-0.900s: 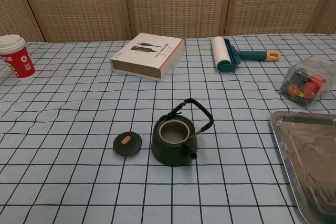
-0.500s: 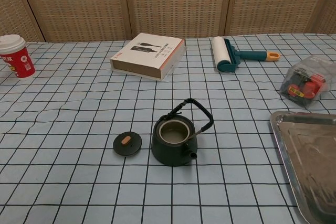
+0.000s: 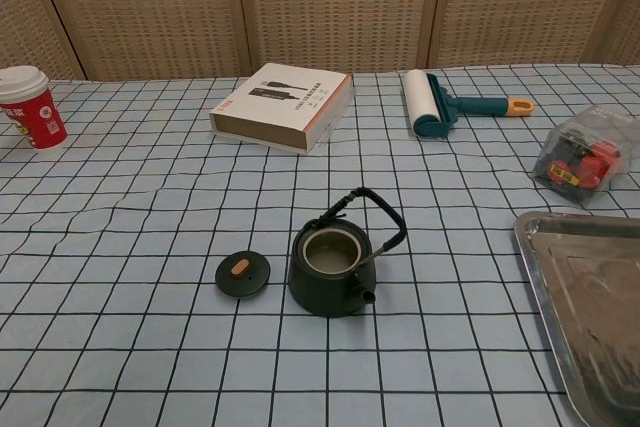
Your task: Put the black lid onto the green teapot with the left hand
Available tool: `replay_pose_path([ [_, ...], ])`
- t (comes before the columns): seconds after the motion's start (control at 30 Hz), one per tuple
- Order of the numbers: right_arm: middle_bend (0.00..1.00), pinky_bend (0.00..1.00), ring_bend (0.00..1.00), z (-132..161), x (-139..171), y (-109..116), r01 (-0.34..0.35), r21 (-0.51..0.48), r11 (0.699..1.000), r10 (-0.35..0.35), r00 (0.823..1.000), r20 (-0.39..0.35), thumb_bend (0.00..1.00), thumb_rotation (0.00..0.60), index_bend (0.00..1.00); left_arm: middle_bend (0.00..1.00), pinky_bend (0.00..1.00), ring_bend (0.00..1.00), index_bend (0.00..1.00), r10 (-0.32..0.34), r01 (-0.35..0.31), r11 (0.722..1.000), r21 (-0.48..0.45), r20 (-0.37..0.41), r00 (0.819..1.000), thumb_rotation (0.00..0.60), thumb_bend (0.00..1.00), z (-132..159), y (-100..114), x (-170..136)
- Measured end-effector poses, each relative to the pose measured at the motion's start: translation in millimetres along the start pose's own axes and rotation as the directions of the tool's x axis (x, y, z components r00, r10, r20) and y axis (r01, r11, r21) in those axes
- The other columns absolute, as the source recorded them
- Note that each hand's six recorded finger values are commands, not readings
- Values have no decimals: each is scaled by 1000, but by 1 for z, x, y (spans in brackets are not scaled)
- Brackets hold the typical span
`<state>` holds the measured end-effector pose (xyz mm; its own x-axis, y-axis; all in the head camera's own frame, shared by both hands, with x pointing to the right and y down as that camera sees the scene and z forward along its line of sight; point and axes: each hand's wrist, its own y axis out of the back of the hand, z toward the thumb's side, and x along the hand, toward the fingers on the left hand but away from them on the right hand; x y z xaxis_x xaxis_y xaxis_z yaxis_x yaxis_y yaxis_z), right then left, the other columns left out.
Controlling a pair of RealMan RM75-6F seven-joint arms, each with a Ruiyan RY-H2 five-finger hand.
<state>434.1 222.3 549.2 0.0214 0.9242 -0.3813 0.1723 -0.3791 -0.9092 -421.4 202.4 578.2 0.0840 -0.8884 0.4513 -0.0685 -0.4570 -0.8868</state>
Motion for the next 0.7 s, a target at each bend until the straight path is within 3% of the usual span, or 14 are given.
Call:
replay_pose_path([
  [0.3, 0, 0, 0, -7, -4, 6, 17, -23, 1000, -17, 1000, 15, 63, 600, 0, 0, 0, 0, 318, -74, 63, 995, 79, 150, 986, 600, 48, 60, -9, 39],
  [0.7, 0, 0, 0, -23, -10, 13, 42, -62, 997, -39, 998, 52, 63, 600, 0, 0, 0, 0, 297, -214, 173, 972, 158, 295, 931, 600, 48, 157, -52, 73],
])
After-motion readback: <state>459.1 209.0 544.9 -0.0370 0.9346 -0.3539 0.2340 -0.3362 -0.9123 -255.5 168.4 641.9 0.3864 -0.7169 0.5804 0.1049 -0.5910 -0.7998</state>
